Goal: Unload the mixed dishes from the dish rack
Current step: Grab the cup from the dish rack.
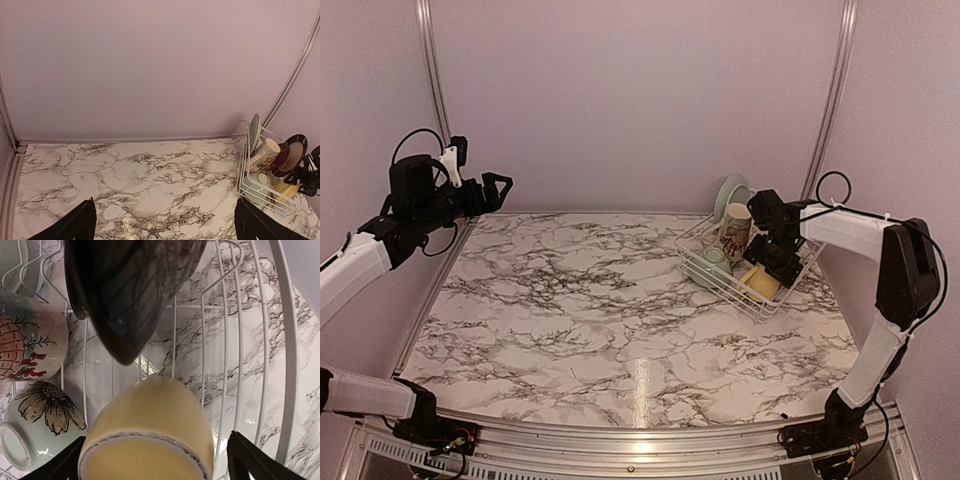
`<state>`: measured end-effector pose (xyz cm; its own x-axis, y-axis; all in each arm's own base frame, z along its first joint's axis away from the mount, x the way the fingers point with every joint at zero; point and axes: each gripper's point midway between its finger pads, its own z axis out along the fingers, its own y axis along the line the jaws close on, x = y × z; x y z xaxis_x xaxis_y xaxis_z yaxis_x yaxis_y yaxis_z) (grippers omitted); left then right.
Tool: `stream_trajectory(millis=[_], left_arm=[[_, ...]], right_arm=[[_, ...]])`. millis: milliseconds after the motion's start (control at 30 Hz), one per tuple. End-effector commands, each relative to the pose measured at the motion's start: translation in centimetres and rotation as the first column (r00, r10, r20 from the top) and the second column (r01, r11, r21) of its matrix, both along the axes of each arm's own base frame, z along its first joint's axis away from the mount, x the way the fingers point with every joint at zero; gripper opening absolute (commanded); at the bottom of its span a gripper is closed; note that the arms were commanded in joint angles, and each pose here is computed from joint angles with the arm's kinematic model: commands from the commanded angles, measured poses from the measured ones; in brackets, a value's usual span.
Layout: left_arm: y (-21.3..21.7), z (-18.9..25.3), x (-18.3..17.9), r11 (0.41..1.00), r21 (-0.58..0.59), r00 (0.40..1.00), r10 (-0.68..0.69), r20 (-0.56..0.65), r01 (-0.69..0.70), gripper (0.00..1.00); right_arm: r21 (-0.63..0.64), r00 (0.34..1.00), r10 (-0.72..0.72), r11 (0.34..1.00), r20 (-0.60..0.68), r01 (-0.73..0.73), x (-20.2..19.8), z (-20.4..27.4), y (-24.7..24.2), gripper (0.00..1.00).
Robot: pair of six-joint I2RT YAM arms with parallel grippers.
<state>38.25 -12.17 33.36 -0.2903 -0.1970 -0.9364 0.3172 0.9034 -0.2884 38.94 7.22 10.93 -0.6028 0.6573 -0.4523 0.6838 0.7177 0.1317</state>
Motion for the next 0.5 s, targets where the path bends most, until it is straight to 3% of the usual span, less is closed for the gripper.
stream_trajectory(millis=[0,467], left_arm=[[-0.3,1.0,0.1,1.0,-0.003,1.0,-0.014,0.007,0.014,0.99],[-0.4,1.0,0.1,1.0,-0.005,1.0,-0.016,0.006,0.016,0.99]], right_arm=[[0.03,0.999,-0.029,0.999,0.013,0.029,0.2,-0.6,0.6,0.89],[0.055,0.995,-0.066,0.997,0.079,0.062,0.1,1.6,0.3,0.5]])
